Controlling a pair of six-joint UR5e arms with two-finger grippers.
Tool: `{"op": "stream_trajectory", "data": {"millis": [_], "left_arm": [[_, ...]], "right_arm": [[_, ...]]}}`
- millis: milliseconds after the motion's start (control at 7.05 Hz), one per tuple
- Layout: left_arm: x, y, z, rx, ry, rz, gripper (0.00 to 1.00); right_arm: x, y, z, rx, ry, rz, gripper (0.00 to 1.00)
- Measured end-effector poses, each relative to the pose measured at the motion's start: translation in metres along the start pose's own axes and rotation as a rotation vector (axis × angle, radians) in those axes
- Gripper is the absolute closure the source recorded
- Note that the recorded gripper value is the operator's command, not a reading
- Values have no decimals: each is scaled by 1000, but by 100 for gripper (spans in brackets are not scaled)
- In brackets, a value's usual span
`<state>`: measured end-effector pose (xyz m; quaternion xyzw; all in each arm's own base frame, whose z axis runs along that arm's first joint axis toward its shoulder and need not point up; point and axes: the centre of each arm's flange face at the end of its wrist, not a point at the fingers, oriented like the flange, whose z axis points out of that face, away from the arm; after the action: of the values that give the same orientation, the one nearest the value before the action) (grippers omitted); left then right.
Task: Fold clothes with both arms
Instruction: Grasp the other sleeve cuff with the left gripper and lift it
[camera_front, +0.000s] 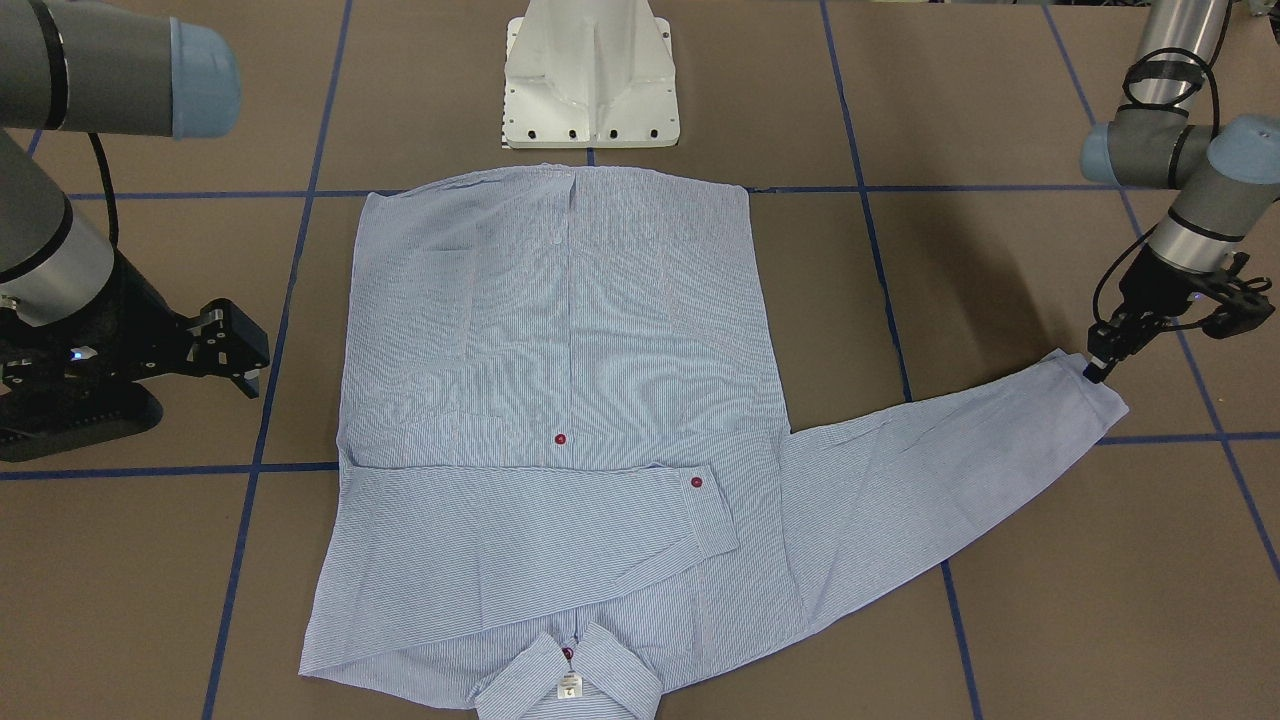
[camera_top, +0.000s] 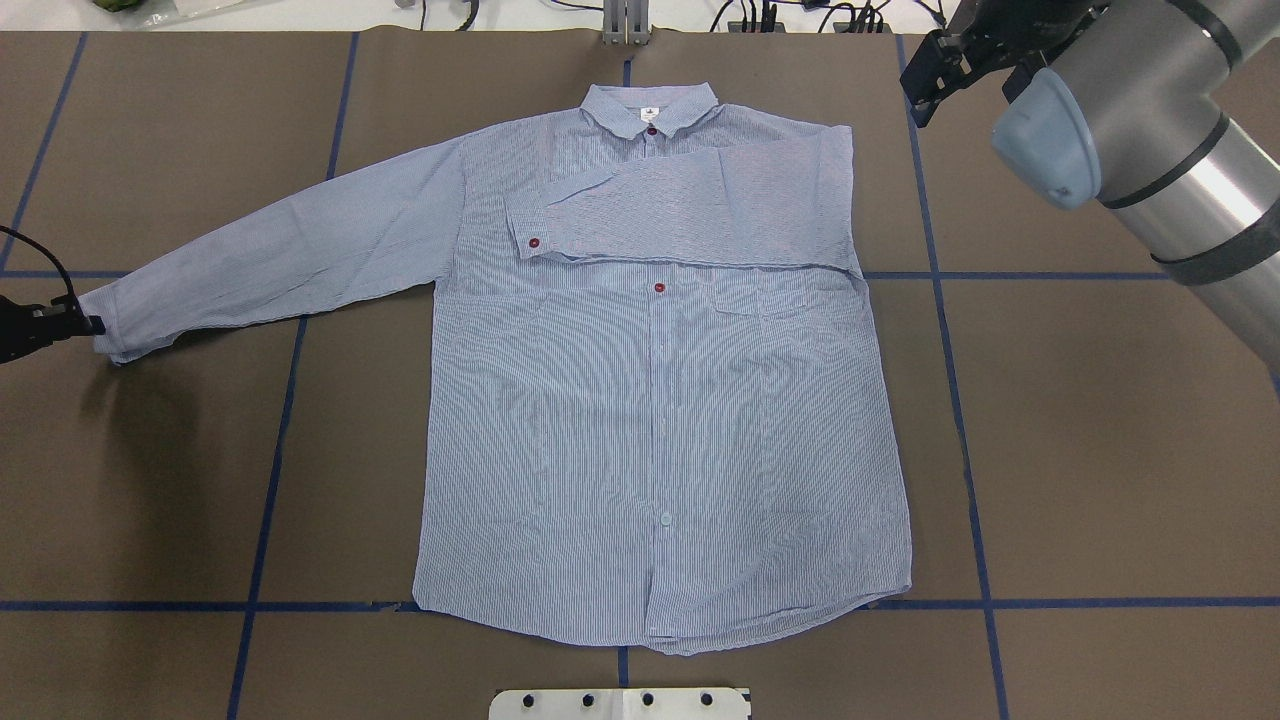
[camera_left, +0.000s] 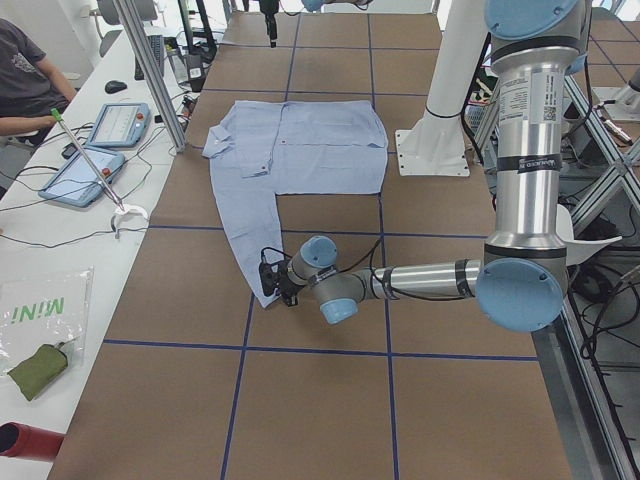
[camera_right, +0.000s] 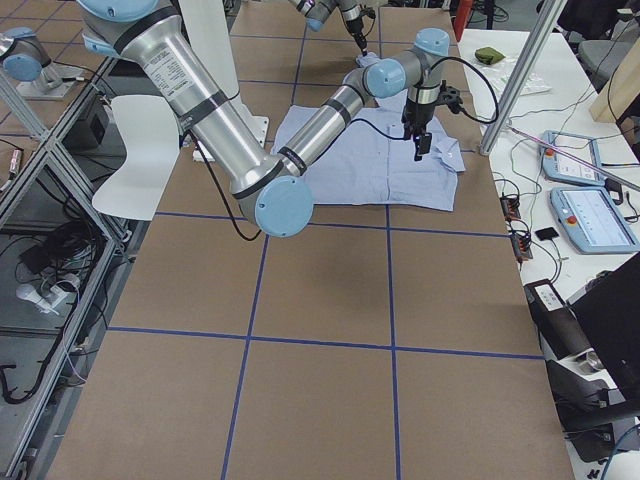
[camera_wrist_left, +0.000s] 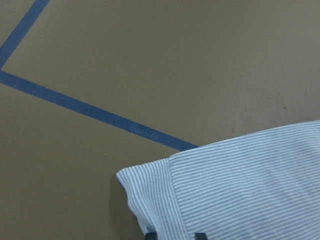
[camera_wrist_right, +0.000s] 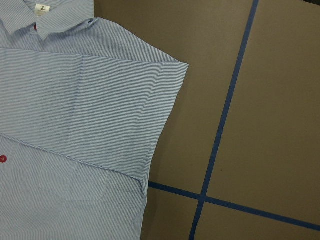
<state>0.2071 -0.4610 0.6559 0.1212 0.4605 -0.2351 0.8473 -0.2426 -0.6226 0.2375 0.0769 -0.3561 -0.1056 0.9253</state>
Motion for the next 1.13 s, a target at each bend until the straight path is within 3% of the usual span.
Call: {"op": "stream_trajectory", "data": {"millis": [567,851,1135], "left_arm": [[52,-11,-8,-36,56,12,100],[141,-49,-28,-63,91,-5,100],[268,-79,-65,-73,71,-28,100]], "right_arm": [[21,12,13,-20,17,23,0],[51,42,25,-35,27,47,0],[75,74,39,-54,36,65,0]]}}
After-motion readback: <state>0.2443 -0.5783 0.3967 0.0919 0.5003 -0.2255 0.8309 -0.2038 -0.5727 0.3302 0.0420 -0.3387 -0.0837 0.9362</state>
